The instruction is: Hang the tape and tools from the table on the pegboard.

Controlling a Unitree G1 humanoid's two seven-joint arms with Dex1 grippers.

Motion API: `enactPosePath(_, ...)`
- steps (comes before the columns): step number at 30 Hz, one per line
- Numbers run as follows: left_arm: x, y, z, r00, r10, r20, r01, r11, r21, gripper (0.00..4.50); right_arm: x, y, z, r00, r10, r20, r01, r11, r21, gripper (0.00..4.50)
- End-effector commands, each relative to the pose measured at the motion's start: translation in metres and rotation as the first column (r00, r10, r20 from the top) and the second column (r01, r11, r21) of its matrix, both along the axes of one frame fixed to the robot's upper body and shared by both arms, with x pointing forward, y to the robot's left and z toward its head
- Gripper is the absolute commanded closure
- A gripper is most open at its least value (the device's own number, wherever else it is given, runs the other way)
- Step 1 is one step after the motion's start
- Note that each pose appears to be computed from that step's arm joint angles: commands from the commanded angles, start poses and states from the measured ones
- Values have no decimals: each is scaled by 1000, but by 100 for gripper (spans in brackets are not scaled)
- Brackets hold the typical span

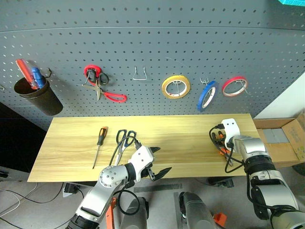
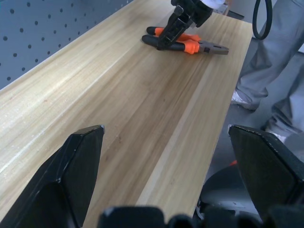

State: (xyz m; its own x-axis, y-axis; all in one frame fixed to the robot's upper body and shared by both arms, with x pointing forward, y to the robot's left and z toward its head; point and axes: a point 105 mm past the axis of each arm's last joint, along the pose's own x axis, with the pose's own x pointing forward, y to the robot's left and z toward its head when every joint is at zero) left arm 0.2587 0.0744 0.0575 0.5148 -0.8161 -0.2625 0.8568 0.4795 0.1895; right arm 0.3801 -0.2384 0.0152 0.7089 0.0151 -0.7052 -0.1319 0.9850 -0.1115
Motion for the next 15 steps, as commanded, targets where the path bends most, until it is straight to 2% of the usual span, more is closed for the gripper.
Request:
enactPosePath(1,2,-1,13,999,-2,43,4,1000,-31,0,-12,8,-8,997,79,-13,-79,997,-7,178)
enactPosePath(3,3,3,17,999,14,46,-12,999,-50,0,-14,32,6,972,229,55,-229,973,1,178)
enactPosePath(6,-1,10,32,997,67,31,-62,988,-140,0,-28,77,36,858,476,193,-482,876,-18,178)
enactPosePath(8,-5,12,40,996,89,20,-84,979,-185,0,-38,97,50,796,549,255,-564,825,-15,178)
enactPosePath(10,-15,17,51,992,125,1,-121,962,-245,0,-49,130,77,705,601,376,-651,759,7,178)
enactPosePath(13,-30,22,62,984,176,-35,-178,936,-303,0,-58,167,113,592,614,522,-726,687,14,178)
enactPosePath(15,-37,25,71,975,218,-46,-220,915,-338,0,-59,182,129,550,594,587,-742,670,16,178)
